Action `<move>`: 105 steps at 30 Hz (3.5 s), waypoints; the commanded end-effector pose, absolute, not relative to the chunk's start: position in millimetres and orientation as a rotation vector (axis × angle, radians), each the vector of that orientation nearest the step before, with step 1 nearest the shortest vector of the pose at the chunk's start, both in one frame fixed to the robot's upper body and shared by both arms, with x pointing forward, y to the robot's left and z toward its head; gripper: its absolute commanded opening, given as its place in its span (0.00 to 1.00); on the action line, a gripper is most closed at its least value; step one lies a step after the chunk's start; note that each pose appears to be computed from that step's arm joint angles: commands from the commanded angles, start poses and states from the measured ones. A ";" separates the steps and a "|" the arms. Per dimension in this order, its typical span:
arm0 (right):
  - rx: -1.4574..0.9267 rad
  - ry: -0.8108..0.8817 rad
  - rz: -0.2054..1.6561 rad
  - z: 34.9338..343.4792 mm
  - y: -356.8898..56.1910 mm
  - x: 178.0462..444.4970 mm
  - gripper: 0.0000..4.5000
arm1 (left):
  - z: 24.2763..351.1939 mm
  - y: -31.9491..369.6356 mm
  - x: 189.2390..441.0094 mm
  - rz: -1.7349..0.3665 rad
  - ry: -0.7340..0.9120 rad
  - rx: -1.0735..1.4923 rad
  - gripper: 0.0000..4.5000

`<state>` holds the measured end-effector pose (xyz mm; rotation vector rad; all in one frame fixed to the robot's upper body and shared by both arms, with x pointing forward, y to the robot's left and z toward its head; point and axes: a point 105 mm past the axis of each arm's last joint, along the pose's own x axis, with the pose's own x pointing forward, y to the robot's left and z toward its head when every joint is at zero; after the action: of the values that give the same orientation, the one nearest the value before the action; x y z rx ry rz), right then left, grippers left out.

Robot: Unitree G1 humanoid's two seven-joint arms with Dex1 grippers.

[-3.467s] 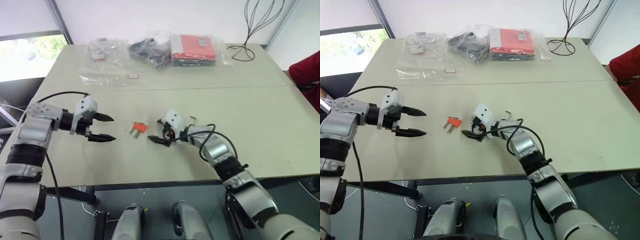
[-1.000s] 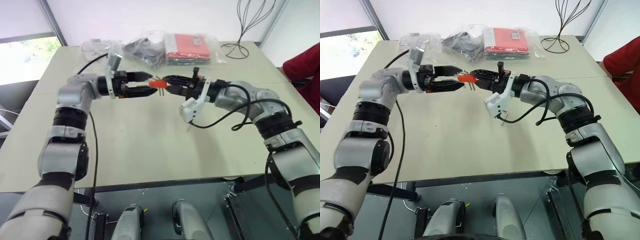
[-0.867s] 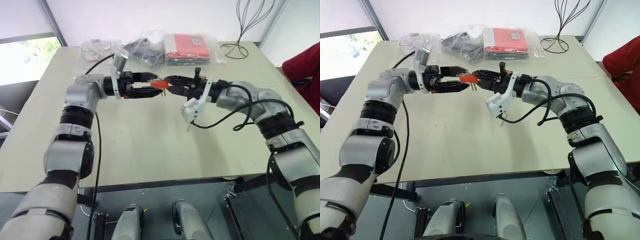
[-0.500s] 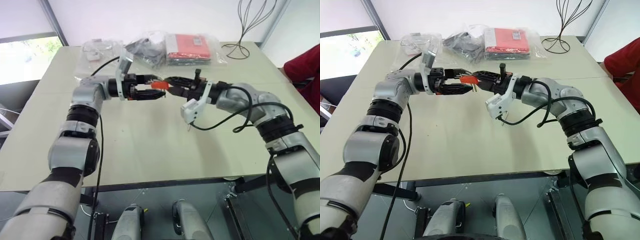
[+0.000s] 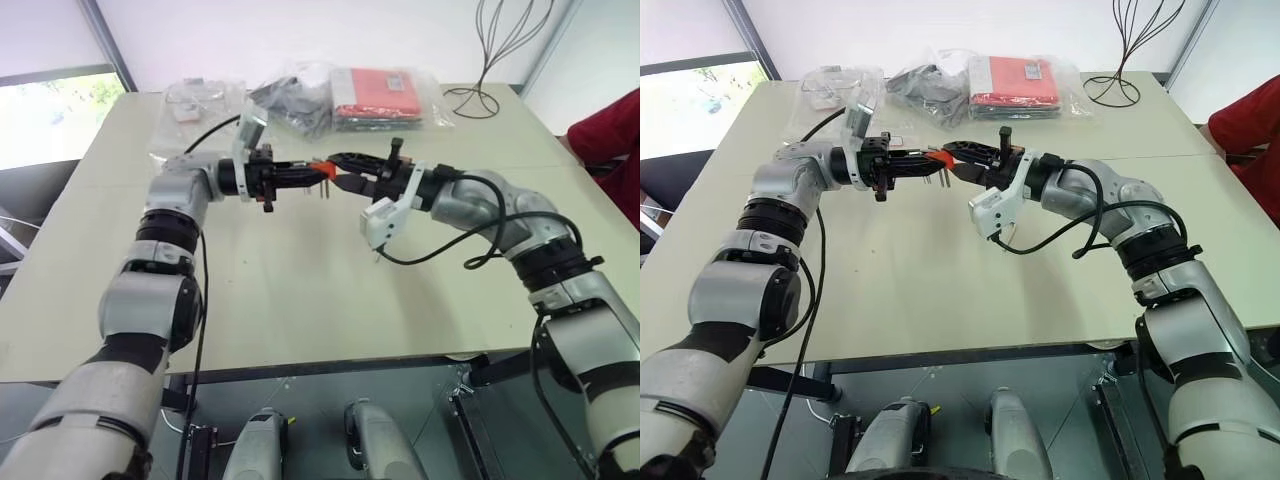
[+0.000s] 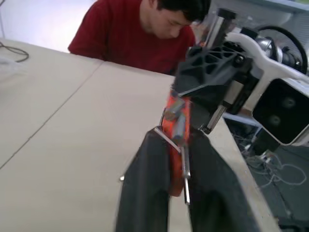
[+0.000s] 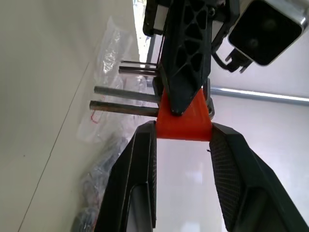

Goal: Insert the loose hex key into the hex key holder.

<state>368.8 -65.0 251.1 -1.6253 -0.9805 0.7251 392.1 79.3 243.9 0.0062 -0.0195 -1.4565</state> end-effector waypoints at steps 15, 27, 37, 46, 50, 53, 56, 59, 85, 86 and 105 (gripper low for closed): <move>-1.583 -0.792 0.646 254.9 -100.1 382.4 0.99 | 255.3 84.4 392.4 -1.429 -0.068 0.039 0.00; -0.327 0.494 0.548 193.0 -172.3 393.7 0.99 | 196.4 105.3 356.9 -1.420 0.025 0.255 0.00; -0.064 0.723 0.427 160.4 -147.5 381.4 0.99 | 190.4 97.0 343.9 -1.357 -0.008 0.174 0.00; -0.065 0.759 0.303 140.9 -133.9 402.0 0.99 | 179.6 89.4 337.0 -1.345 -0.011 0.151 0.00; -0.092 0.776 0.264 132.8 -135.5 407.5 0.99 | 177.3 88.7 335.1 -1.337 -0.011 0.149 0.00; -0.149 0.800 0.256 117.8 -130.1 406.6 0.80 | 176.8 89.2 335.1 -1.318 -0.017 0.139 0.00; -0.227 0.814 0.277 101.8 -122.7 399.1 0.47 | 178.4 92.0 336.7 -1.294 -0.025 0.133 0.00; -0.253 0.833 0.279 89.4 -121.2 389.1 0.11 | 179.2 94.6 338.2 -1.277 -0.029 0.135 0.00; 0.410 -0.239 0.747 338.4 -93.6 382.6 0.01 | 245.9 72.2 387.1 -1.446 -0.034 0.004 0.00; 0.431 -0.247 0.760 338.7 -91.4 379.5 0.01 | 251.5 68.9 387.5 -1.463 -0.043 -0.002 0.00; 0.484 -0.274 0.760 331.1 -85.0 369.8 0.01 | 275.7 49.2 388.8 -1.532 -0.123 0.032 0.00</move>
<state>379.4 -83.4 315.0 0.5028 -0.1982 0.7405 391.3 51.4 255.8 0.0242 -0.0545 -1.5176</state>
